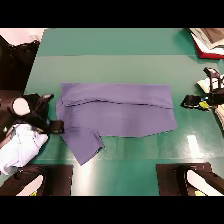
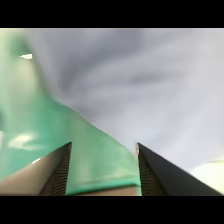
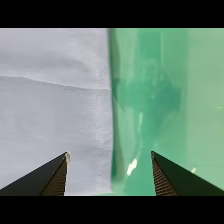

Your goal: Fold the shirts.

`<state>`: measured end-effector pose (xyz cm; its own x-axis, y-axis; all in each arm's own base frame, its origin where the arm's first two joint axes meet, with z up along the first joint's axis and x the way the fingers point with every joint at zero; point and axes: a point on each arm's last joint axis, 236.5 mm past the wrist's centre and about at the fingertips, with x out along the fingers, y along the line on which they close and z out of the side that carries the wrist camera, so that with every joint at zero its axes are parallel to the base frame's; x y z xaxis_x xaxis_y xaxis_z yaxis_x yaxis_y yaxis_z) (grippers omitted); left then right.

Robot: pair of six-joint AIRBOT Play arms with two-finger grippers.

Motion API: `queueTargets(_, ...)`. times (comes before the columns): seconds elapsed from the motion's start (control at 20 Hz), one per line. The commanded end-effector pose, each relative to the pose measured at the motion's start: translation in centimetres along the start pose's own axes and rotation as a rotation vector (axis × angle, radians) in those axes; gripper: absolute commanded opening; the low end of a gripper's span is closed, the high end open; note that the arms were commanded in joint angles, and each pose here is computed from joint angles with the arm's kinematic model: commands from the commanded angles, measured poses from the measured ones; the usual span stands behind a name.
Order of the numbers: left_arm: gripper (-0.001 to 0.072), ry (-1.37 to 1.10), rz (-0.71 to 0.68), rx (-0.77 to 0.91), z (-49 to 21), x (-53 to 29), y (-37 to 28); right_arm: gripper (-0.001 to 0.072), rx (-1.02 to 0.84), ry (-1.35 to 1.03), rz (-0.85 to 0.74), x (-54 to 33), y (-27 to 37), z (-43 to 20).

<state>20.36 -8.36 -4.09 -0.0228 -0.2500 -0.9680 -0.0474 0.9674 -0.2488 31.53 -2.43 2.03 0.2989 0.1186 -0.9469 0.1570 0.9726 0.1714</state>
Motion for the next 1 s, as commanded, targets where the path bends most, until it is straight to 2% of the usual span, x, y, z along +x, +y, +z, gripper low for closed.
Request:
queueTargets(0.0, 0.0487, 0.078, -0.138, -0.108, -4.1, 2.7, -2.1, 0.0583, 0.003, -0.029, 0.056, -0.4, 1.2, 0.0)
queueTargets(0.95, 0.0486, 0.076, -0.136, -0.170, -5.1, 5.7, -1.2, 0.0578, -0.034, -0.027, 0.074, -0.3, 2.5, -0.1)
